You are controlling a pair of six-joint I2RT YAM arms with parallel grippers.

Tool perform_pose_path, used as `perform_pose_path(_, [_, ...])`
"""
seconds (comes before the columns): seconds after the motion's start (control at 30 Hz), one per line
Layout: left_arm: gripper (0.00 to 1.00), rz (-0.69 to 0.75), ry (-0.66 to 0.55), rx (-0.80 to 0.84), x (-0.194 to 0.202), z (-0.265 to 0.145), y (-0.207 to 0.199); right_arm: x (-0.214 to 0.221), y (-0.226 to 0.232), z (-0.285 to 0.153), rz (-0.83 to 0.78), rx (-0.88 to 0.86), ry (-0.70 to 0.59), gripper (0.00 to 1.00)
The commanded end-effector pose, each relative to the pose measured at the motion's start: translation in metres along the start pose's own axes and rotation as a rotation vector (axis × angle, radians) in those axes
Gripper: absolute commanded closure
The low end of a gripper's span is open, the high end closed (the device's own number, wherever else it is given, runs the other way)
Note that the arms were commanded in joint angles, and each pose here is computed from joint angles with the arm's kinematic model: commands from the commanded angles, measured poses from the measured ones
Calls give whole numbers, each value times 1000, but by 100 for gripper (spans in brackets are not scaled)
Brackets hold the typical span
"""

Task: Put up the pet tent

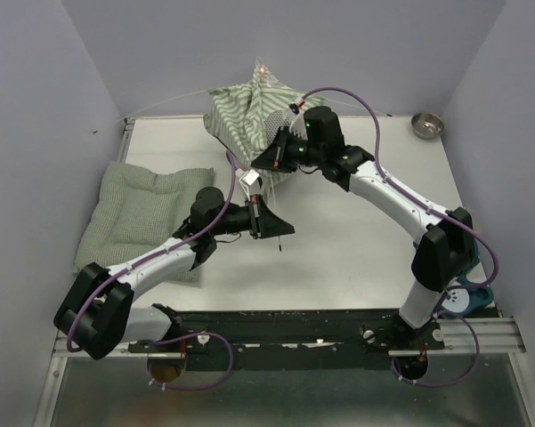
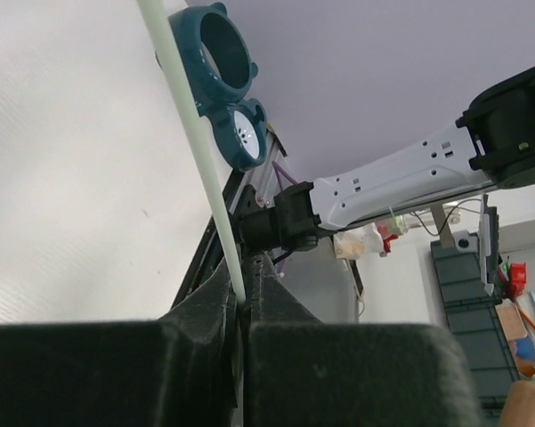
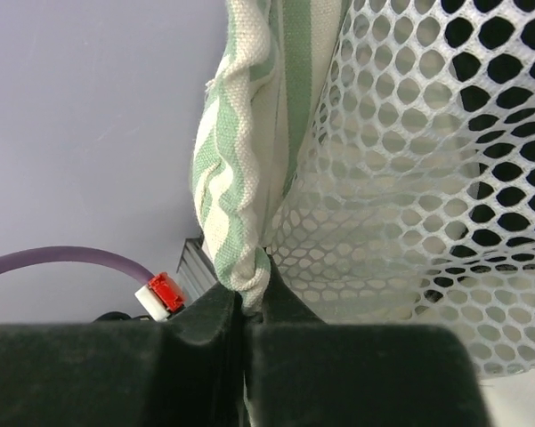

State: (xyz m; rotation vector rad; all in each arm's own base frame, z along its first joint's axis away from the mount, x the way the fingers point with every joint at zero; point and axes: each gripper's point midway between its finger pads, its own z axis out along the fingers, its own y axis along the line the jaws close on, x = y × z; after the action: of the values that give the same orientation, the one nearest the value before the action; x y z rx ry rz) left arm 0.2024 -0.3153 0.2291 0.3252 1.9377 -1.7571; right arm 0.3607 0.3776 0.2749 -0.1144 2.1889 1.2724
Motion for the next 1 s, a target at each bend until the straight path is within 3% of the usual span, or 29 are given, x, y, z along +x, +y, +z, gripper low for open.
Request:
perform_pose_path(0.0, [100,130,-121,70,-45,-1,-37,9,-4,0,-40,-8,35,81])
perform_pose_path(0.13, [100,133,-159,57,-72,-4,-33,13,-3,-11,-136,-18,52,44])
perform_pose_path(0.33, [100,142,-170,57,-96,1,-24,17,-6,-27,-217,4,73,22])
perform_pose_path(0.43, [100,145,-171,58,-106,5,-22,17,-4,-34,-249,-7,84,5])
perform_pose_path(0.6, [100,157,-168,67,-120,7,-22,8,7,-54,-342,-49,61,0])
perform_pose_path(0.97, [100,169,-185,53,-140,9,-15,-12,12,-118,-546,-183,-18,0])
